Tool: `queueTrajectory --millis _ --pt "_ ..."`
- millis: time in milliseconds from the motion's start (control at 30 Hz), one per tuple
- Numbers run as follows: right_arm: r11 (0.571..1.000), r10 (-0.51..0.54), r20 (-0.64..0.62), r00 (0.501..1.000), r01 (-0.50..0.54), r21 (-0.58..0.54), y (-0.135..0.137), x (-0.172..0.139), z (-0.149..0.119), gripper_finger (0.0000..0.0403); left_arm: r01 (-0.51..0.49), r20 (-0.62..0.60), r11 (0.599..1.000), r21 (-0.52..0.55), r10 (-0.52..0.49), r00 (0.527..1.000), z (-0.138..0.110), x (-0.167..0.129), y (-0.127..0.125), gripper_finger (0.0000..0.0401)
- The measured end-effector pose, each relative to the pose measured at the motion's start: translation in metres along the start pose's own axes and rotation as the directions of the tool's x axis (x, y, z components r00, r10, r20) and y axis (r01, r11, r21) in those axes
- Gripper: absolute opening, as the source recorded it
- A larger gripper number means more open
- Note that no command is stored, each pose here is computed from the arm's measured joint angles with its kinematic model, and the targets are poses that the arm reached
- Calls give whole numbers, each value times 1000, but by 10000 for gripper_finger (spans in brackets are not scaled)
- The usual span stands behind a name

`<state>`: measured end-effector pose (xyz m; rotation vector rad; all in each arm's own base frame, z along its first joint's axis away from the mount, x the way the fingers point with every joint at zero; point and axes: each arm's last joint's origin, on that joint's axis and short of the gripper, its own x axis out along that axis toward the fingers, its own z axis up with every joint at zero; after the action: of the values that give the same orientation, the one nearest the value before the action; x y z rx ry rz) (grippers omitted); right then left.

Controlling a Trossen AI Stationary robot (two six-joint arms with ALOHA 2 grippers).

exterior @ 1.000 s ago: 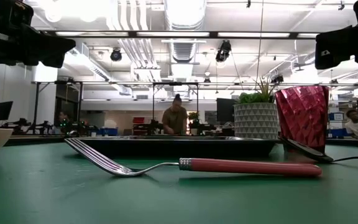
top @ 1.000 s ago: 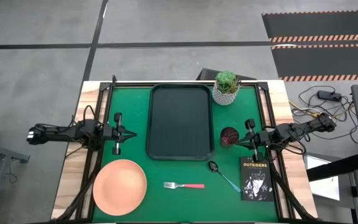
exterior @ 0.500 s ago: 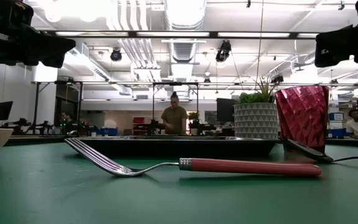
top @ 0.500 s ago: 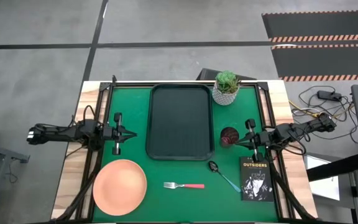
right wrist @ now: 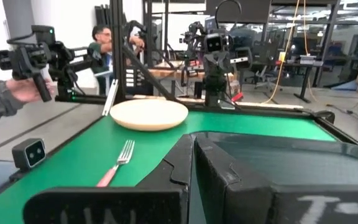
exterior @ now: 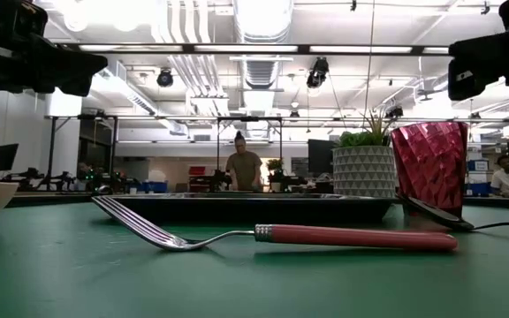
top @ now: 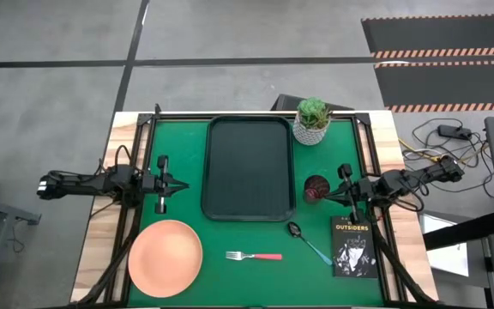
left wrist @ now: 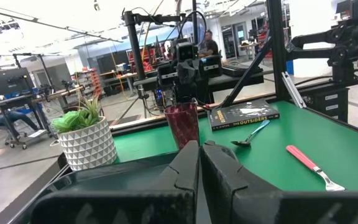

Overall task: Pick and place plate/cup/fork/spoon on tray
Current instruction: Put the light orange plate on the black tray

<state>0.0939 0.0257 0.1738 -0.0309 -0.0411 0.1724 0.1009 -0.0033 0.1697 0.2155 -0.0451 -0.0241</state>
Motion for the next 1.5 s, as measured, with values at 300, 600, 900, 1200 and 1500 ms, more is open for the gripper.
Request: queueTrajectory --millis 300,600,900,1200,1500 --pt "984 -138 197 971 157 -81 -5 -2 20 9 57 245 902 -429 55 968 24 -3 5 0" --pt "958 -190 473 860 268 -103 -9 -14 61 9 191 467 821 -539 103 878 45 -10 10 0" --pt "957 -194 502 843 275 -91 -10 -18 69 9 185 347 659 -729 123 930 63 14 15 0" --pt "945 -195 502 842 299 -134 -10 -18 70 9 130 115 478 -869 -59 992 85 78 3 0" --pt "945 -194 496 847 297 -137 -10 -18 70 9 -335 -408 282 -899 -260 876 79 138 -47 0"
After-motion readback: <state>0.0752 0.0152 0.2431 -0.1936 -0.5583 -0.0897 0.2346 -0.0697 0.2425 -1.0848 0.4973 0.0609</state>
